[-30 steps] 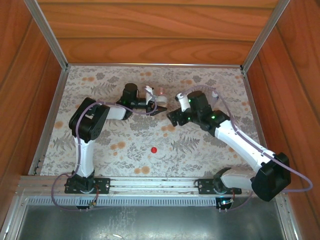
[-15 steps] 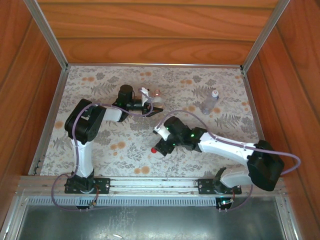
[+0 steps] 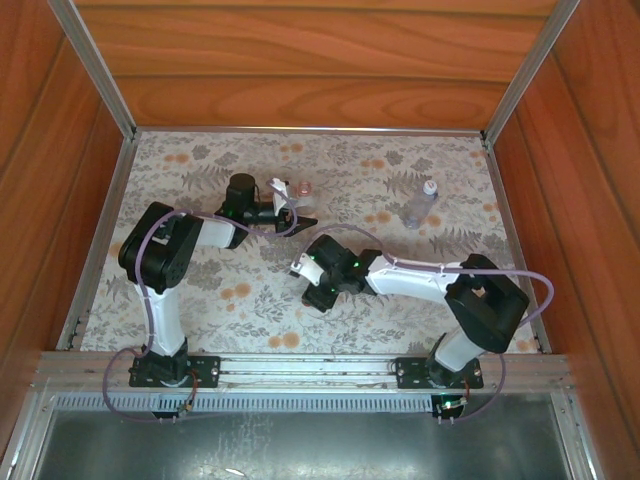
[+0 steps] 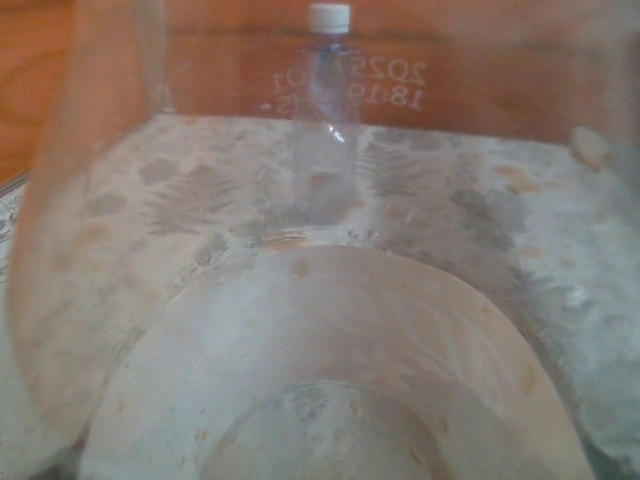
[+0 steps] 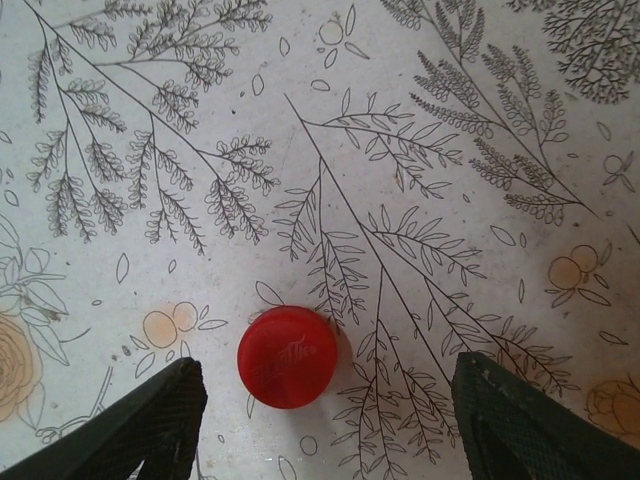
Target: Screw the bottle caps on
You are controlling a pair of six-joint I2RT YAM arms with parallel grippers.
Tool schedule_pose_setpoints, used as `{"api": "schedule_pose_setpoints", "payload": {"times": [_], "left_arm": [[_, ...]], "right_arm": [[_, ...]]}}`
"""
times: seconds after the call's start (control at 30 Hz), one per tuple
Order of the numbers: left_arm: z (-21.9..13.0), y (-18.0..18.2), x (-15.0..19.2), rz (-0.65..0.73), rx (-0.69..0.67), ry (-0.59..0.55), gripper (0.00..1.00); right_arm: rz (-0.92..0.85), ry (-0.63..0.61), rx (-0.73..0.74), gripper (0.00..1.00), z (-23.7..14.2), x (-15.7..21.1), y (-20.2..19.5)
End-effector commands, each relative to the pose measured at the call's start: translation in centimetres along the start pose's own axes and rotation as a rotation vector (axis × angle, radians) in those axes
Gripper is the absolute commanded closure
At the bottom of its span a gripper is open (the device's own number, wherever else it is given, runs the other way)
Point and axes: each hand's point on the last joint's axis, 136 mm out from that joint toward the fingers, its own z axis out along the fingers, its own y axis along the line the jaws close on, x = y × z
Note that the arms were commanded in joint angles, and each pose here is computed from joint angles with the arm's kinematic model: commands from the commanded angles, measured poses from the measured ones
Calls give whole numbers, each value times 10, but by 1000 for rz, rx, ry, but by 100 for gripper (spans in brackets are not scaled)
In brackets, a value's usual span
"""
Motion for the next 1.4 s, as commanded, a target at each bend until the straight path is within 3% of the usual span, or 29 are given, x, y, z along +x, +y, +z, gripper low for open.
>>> {"api": "schedule_pose_setpoints", "payload": {"times": [0.0, 0.2, 0.53, 0.63, 0.83, 0.97, 1.37], "left_arm": [[-4, 0, 8, -26, -6, 21, 39], [-4, 0, 7, -29, -6, 19, 38], [-5, 3, 6, -36, -12, 17, 38], [-5, 4, 5, -37, -12, 16, 38], [-5, 5, 5, -41, -12, 15, 39], [-5, 4, 5, -41, -11, 15, 39], [-6, 5, 5, -46, -13, 14, 39]], "right_arm": [[-68, 16, -49, 31, 0, -3, 10], [-117, 129, -85, 31, 12, 13, 12], [-177, 177, -110, 35, 21, 18, 12], [-182, 181, -109, 41, 23, 18, 11], [-192, 181, -117, 43, 24, 17, 12], [-201, 187, -122, 53, 25, 15, 12], [-143, 193, -91, 64, 23, 16, 8]]}}
